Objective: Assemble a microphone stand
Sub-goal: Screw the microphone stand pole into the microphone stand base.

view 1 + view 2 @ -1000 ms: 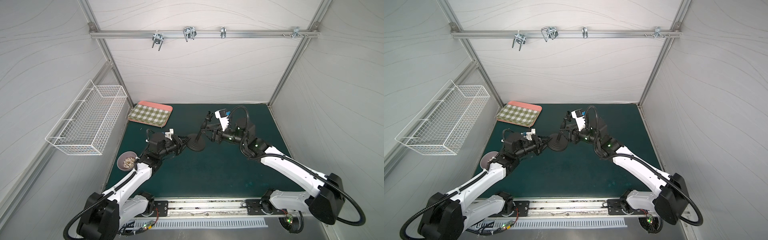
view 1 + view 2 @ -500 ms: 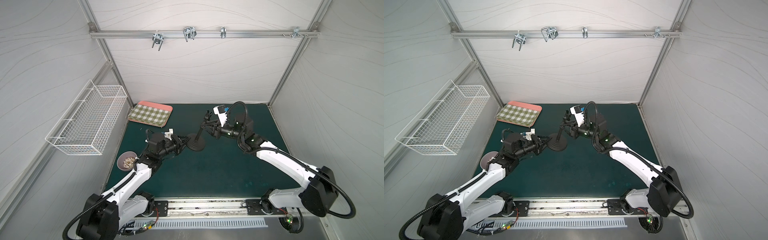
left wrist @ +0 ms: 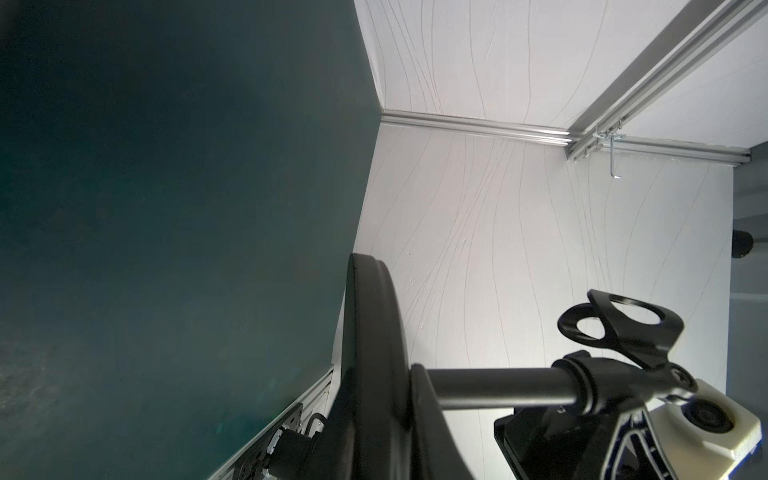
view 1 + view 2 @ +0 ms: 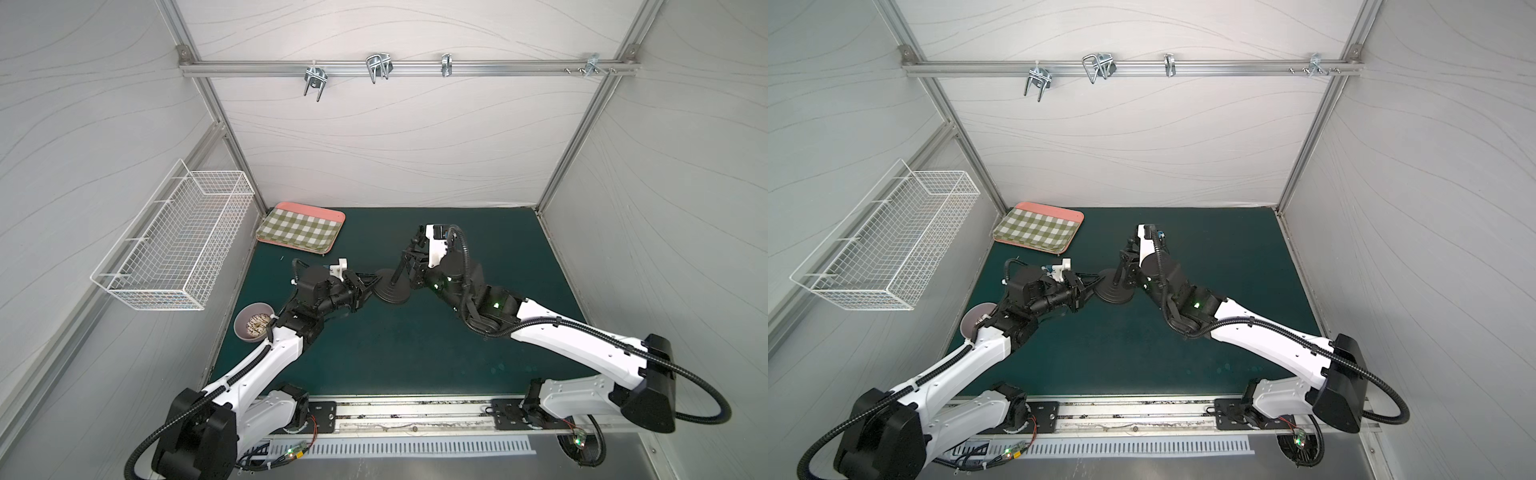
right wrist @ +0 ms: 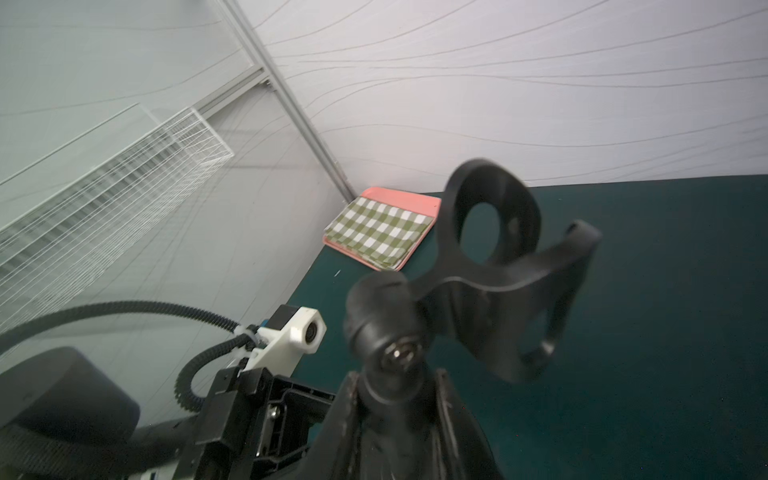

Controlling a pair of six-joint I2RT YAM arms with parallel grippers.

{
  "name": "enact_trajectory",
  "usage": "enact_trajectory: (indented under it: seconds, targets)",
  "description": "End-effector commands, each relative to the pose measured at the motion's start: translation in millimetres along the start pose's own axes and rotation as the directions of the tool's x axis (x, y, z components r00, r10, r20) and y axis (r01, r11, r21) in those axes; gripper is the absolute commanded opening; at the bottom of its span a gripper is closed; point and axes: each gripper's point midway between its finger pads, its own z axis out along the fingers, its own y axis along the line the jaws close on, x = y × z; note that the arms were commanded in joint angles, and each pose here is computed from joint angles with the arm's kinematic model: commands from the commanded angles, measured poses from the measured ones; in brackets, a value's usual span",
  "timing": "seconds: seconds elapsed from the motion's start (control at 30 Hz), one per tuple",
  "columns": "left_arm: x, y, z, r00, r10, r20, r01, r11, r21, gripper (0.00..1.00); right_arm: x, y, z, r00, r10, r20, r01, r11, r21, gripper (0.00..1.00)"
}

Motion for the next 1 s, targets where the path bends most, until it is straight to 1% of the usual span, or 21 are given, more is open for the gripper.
enact_trajectory:
  seconds: [0.0, 0.03, 0.1, 0.17, 0.3, 0.4, 0.5, 0.57, 0.6, 0.63, 0.7, 0.77, 0.83, 0.97]
  targets:
    - [3.3, -60.4, -7.7, 0.995, 0.096, 0.006, -0.096, 0.981, 0.170, 0.00, -14.8, -9.4, -9.5, 0.987, 0.107, 0.122, -0.130, 0.972, 0.196, 0.25]
    - [3.4, -59.9, -7.8, 0.995, 0.096, 0.006, -0.096, 0.981, 0.170, 0.00, -14.4, -7.9, -9.1, 0.986, 0.113, 0.127, -0.139, 0.966, 0.219, 0.26]
    - [3.3, -60.1, -7.7, 0.995, 0.096, 0.006, -0.096, 0.981, 0.170, 0.00, -13.4, -4.4, -7.1, 0.984, 0.125, 0.124, -0.154, 0.954, 0.258, 0.31]
    - [3.2, -59.8, -7.5, 0.995, 0.095, 0.006, -0.095, 0.981, 0.169, 0.00, -11.1, -0.5, -6.8, 0.983, 0.146, 0.108, -0.170, 0.948, 0.268, 0.37]
    - [3.0, -60.2, -7.0, 0.995, 0.099, 0.006, -0.098, 0.981, 0.170, 0.00, -5.0, 14.0, -10.9, 0.981, 0.188, 0.054, -0.194, 0.965, 0.177, 0.50]
    - [3.0, -60.9, -6.0, 0.996, 0.093, 0.001, -0.092, 0.980, 0.176, 0.00, -4.5, 15.4, -21.6, 0.985, 0.169, 0.023, -0.171, 0.977, 0.127, 0.59]
    - [2.7, -60.8, -6.3, 0.996, 0.094, 0.002, -0.093, 0.980, 0.175, 0.00, -6.6, 5.8, -37.1, 0.997, 0.079, 0.022, -0.080, 0.992, 0.094, 0.66]
    - [2.5, -59.8, -6.1, 0.995, 0.096, 0.003, -0.095, 0.980, 0.173, 0.00, -9.7, 9.1, -42.0, 1.000, -0.021, 0.020, 0.021, 0.999, -0.030, 0.74]
    - [2.8, -59.3, -5.8, 0.996, 0.095, 0.001, -0.093, 0.981, 0.171, 0.00, -7.1, 10.8, -42.4, 0.998, -0.060, 0.014, 0.061, 0.992, -0.109, 0.74]
    - [2.7, -59.4, -5.9, 0.996, 0.093, 0.001, -0.092, 0.981, 0.173, 0.00, -7.7, 11.0, -42.8, 0.997, -0.071, 0.013, 0.072, 0.979, -0.193, 0.73]
    - [2.9, -59.4, -5.9, 0.996, 0.091, -0.001, -0.090, 0.981, 0.173, 0.00, -11.8, 5.7, -42.0, 0.998, -0.055, 0.003, 0.053, 0.949, -0.311, 0.72]
    - [3.6, -61.4, -7.1, 0.995, 0.097, 0.000, -0.095, 0.979, 0.178, 0.00, -16.1, -1.4, -39.1, 0.998, -0.036, -0.043, 0.016, 0.915, -0.403, 0.69]
    - [3.5, -61.2, -8.0, 0.995, 0.100, 0.004, -0.100, 0.980, 0.174, 0.00, -18.1, -5.2, -35.8, 0.997, -0.053, -0.059, 0.021, 0.894, -0.448, 0.67]
    - [4.1, -61.5, -8.3, 0.995, 0.104, 0.003, -0.103, 0.979, 0.173, 0.00, -16.9, 1.2, -30.0, 0.991, -0.130, -0.043, 0.086, 0.832, -0.548, 0.66]
